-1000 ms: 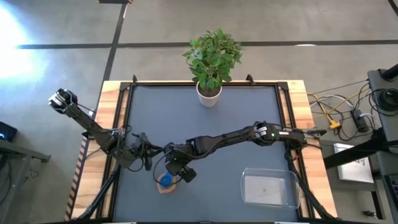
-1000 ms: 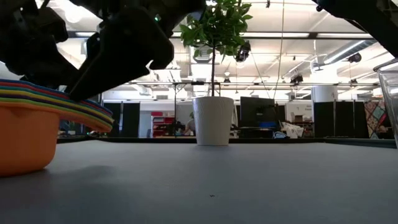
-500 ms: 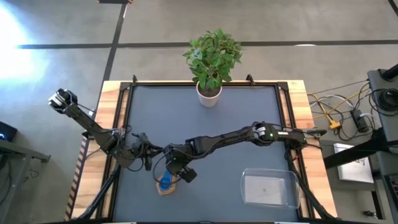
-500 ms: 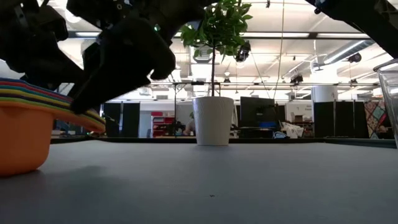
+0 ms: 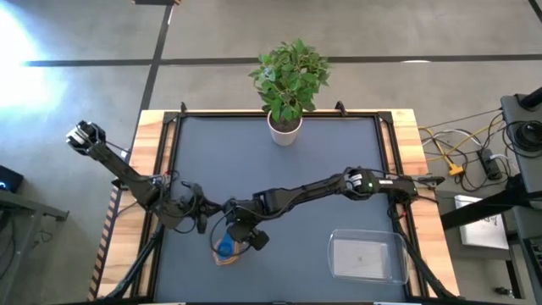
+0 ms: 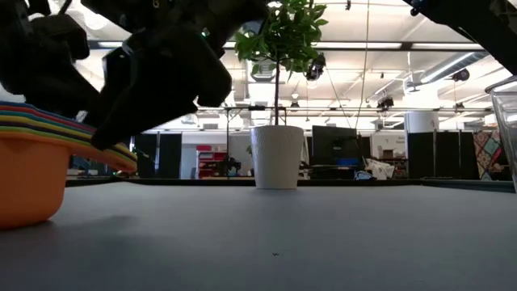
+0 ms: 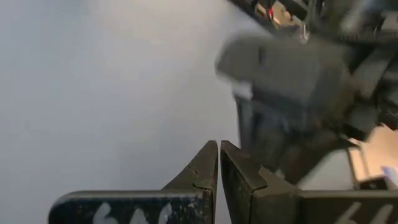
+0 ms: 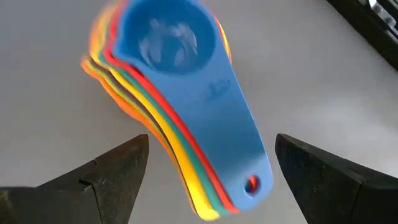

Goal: Nest measuring cups in basket
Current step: Adjust the nested measuring cups, then stack the nested measuring cups on top of the yellow measuring cup

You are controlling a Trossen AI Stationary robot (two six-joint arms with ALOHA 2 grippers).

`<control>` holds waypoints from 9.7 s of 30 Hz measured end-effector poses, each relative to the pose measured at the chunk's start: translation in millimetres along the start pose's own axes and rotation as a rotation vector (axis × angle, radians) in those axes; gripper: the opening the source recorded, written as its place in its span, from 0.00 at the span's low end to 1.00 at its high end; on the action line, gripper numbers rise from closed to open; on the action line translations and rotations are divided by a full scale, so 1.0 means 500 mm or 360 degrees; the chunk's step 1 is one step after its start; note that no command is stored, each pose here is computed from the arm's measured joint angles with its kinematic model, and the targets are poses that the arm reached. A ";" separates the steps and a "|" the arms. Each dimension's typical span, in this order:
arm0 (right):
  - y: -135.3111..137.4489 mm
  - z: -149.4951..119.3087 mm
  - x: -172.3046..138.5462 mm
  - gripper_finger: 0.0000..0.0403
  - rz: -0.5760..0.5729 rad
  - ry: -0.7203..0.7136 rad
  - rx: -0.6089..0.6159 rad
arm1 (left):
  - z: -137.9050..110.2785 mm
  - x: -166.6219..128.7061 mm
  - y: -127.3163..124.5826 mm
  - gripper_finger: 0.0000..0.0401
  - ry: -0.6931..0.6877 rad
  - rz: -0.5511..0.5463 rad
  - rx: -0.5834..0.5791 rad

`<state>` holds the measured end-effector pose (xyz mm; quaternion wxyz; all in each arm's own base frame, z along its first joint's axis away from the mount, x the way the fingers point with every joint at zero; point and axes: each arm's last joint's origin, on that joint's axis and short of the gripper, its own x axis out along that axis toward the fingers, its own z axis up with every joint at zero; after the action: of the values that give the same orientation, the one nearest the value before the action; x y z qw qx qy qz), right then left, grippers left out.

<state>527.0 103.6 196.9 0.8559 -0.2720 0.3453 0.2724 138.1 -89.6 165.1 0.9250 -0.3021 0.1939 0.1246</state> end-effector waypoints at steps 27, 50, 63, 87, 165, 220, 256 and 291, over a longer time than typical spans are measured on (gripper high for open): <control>-0.002 -0.004 -0.064 0.85 0.0009 0.0261 0.0118 | -0.051 0.088 -0.083 0.00 0.0414 0.0176 -0.0216; 0.049 -0.054 -0.151 0.84 -0.0115 0.0008 0.0317 | -0.024 0.093 -0.064 0.00 0.0396 0.0180 -0.0146; 0.096 -0.113 -0.181 0.85 -0.0209 -0.0156 0.0278 | -0.022 0.063 -0.042 0.00 0.0679 0.0328 -0.0442; 0.104 -0.117 -0.174 0.85 -0.0141 -0.0197 0.0296 | -0.008 0.182 -0.158 0.00 0.0830 0.0130 0.0016; 0.236 -0.192 -0.424 0.81 -0.0606 -0.0467 0.0530 | -0.064 0.116 -0.357 0.00 0.0829 0.0533 0.0609; 0.229 -0.189 -0.038 0.81 -0.0047 0.0343 0.0641 | -0.085 0.335 -0.271 0.00 0.0717 0.0159 0.0591; 0.192 -0.115 -0.075 0.81 -0.0176 0.0095 0.0683 | -0.100 0.345 -0.259 0.00 0.0738 0.0208 0.0602; 0.195 -0.100 -0.124 0.81 -0.0107 0.0110 0.0627 | -0.055 0.239 -0.294 0.00 0.0592 0.0247 0.0621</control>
<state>403.0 122.4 185.1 0.8889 -0.1198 0.4117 0.1613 288.2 -208.3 167.8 0.9018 -0.1202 0.4033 0.0978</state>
